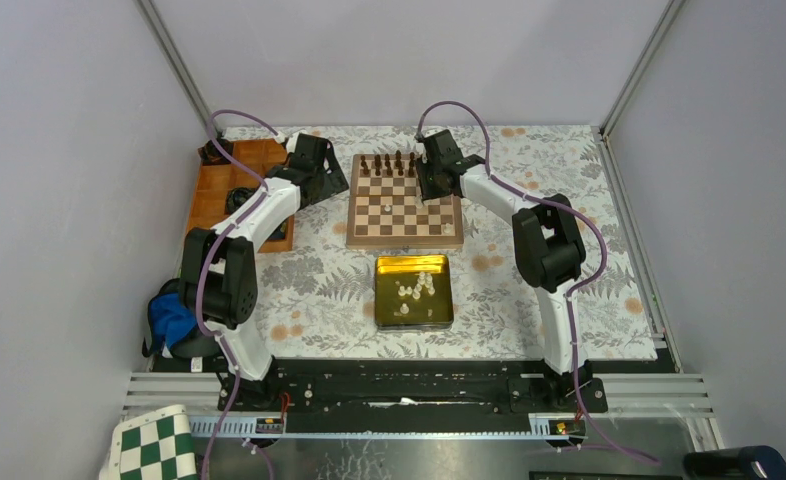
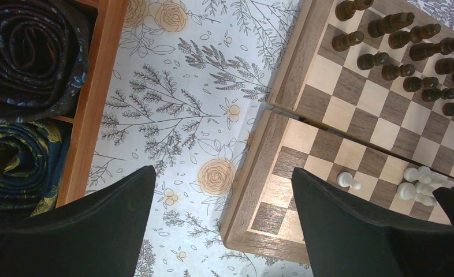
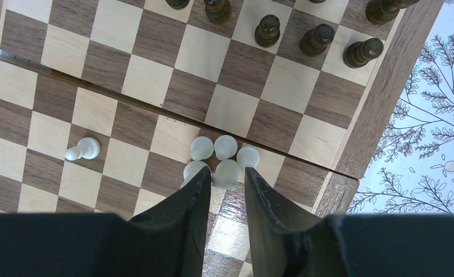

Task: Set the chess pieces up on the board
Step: Pick up the chess piece from the chessboard, then place the chess piece on the chessboard.

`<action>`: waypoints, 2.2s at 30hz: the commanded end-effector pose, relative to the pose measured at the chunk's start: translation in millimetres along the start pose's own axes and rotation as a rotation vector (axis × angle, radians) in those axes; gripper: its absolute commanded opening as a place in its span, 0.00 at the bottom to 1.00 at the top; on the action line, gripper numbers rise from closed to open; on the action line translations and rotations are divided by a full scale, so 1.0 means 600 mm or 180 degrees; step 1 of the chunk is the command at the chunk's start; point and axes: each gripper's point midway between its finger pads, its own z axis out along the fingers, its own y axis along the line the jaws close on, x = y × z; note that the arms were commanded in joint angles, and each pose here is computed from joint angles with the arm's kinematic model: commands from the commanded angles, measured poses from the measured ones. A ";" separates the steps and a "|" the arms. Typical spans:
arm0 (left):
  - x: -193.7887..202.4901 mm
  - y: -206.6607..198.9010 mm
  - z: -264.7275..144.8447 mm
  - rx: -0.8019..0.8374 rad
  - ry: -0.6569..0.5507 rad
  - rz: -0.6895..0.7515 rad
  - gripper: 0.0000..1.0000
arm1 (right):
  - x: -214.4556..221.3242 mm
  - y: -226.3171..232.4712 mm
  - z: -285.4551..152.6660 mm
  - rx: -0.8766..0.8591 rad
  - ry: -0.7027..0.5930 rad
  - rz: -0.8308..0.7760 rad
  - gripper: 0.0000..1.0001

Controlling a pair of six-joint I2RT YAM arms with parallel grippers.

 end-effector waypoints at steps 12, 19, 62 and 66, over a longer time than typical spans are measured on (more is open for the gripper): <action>-0.022 -0.015 0.000 0.0060 -0.0134 -0.0037 0.95 | -0.012 0.008 -0.003 -0.0015 -0.0047 -0.0092 0.28; -0.023 -0.014 -0.003 0.0064 -0.0140 -0.0044 0.95 | 0.000 0.005 -0.005 -0.0006 -0.0013 -0.0094 0.30; -0.016 -0.011 -0.021 0.0113 -0.0151 -0.0091 0.95 | 0.058 0.009 -0.103 0.0043 0.0025 -0.0251 0.06; -0.013 -0.012 -0.022 0.0115 -0.0143 -0.0084 0.95 | 0.068 0.016 -0.106 0.0025 0.0046 -0.0281 0.06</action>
